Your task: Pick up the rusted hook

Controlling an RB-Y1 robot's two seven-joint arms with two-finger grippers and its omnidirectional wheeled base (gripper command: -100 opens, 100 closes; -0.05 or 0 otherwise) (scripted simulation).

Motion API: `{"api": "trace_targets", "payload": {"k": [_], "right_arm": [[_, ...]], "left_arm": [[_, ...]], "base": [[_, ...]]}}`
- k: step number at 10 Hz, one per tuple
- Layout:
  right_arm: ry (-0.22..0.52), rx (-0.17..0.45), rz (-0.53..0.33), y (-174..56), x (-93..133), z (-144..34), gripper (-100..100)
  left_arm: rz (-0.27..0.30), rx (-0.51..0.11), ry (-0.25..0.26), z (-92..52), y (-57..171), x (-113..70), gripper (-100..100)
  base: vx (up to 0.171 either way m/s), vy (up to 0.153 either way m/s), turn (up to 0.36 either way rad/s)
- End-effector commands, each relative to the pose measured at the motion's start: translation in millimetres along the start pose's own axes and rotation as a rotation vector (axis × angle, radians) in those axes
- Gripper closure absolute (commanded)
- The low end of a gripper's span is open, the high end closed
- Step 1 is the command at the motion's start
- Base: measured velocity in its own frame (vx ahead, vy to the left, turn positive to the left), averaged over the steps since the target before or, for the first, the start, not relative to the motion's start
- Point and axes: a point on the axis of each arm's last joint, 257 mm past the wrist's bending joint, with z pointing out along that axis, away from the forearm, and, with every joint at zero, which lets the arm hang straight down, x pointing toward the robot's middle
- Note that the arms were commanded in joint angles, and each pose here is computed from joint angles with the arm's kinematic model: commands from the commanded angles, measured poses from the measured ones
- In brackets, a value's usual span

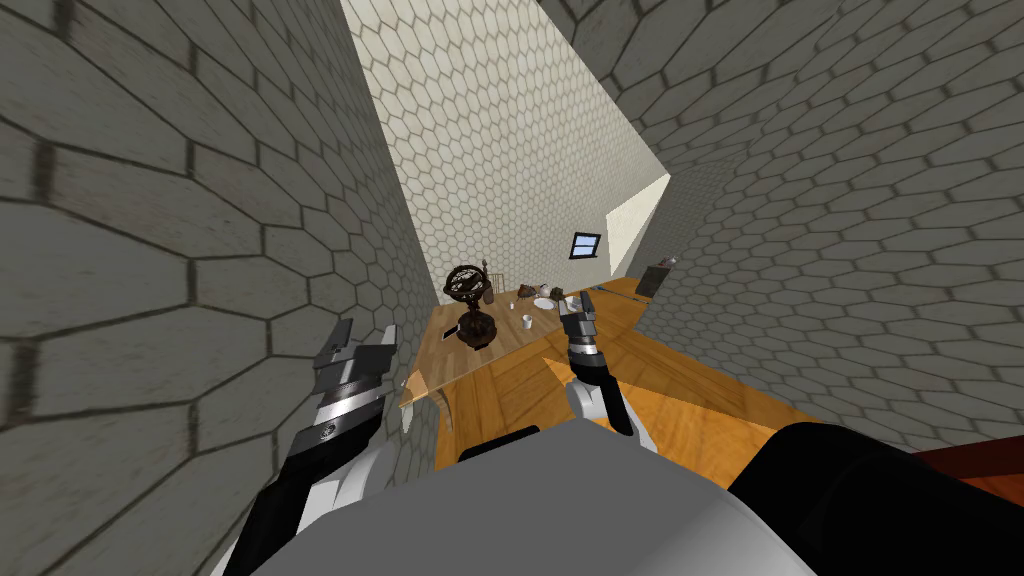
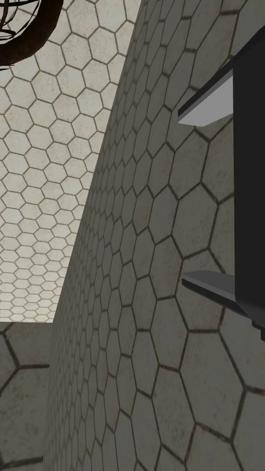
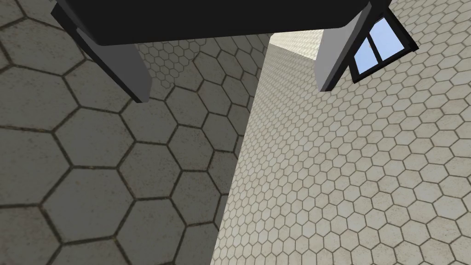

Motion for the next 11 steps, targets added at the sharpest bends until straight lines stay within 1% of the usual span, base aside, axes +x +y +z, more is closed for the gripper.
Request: {"api": "trace_targets", "payload": {"k": [1,4,6,9,10,11], "right_arm": [[0.000,0.000,0.000,0.0,0.0,0.0,0],[0.000,0.000,0.000,0.0,0.0,0.0,0],[0.000,0.000,0.000,0.0,0.0,0.0,0],[0.000,0.000,0.000,0.0,0.0,0.0,0],[0.000,0.000,0.000,0.0,0.0,0.0,0],[0.000,0.000,0.000,0.0,0.0,0.0,0]], "left_arm": [[0.021,-0.021,0.035,0.2,6.4,3.3,-100],[0.070,-0.086,0.097,0.3,28.6,6.0,-100],[0.105,-0.143,0.120,0.1,49.1,3.5,-100],[0.156,-0.236,0.133,-0.6,83.3,-5.7,-100],[0.156,-0.241,0.132,-0.8,84.4,-6.1,-100],[0.172,-0.276,0.131,-1.5,97.0,-10.5,-100]], "base": [[0.006,-0.009,0.005],[0.022,-0.030,0.011],[0.037,-0.053,0.016],[0.051,-0.062,0.018],[0.035,-0.039,0.012],[0.023,-0.038,0.015]]}}
